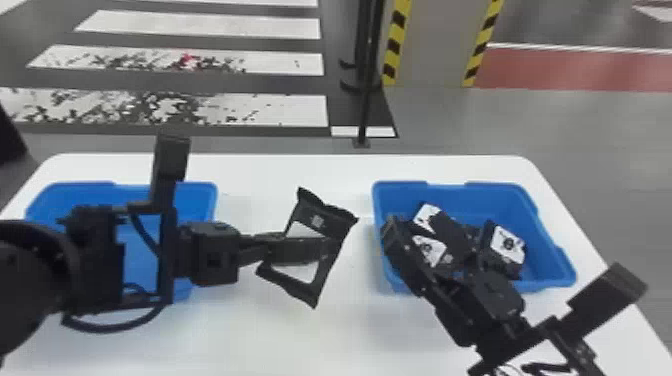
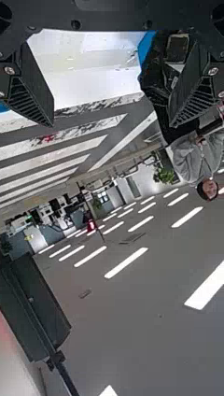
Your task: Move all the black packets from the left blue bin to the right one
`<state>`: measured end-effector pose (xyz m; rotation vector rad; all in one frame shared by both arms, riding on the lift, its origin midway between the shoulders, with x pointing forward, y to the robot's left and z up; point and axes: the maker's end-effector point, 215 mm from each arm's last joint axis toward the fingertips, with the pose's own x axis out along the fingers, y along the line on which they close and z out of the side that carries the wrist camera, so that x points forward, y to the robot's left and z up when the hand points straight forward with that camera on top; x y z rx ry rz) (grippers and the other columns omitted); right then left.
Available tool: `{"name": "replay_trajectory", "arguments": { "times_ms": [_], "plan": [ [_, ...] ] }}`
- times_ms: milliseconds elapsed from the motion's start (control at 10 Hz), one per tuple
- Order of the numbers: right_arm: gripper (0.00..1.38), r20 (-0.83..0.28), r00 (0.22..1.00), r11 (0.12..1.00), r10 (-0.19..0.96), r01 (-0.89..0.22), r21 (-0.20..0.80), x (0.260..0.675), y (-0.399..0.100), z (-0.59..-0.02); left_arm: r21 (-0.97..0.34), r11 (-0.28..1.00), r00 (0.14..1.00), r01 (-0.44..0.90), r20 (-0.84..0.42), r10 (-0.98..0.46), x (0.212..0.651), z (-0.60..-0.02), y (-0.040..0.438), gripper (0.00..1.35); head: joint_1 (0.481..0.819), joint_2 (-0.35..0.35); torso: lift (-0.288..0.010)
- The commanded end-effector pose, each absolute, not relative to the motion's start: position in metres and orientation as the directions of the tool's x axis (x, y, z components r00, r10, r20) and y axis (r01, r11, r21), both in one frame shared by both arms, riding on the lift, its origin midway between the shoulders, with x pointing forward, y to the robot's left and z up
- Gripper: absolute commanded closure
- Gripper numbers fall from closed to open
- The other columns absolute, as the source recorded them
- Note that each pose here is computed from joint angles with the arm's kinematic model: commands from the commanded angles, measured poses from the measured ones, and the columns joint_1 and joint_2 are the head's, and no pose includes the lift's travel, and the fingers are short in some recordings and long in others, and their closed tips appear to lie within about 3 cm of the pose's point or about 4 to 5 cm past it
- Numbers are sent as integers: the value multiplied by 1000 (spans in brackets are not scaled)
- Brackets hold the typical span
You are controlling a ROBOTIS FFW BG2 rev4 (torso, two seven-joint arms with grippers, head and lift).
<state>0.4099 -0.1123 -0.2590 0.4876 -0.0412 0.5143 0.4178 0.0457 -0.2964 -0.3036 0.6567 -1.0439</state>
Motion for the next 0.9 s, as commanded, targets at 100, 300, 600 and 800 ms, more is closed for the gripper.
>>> {"name": "replay_trajectory", "arguments": {
  "times_ms": [100,300,600,800],
  "plan": [
    [119,170,857,736,487,-507,448,415,-103,-257,-540,419,276,730,-328,-903,403,-291,18,1199,695,-102,-185],
    [116,173,837,711,519,-535,456,418,-92,-261,-534,396,259,747,-315,-913,402,-283,8,1199,695,-116,-185],
    [338,178,823,677,540,-550,489,424,-86,-272,-536,367,234,761,-301,-924,395,-280,-4,1199,695,-116,-185],
    [1029,183,819,652,544,-550,523,423,-85,-279,-533,368,238,762,-298,-925,397,-278,-3,1199,695,-123,-185]
  ]
}}
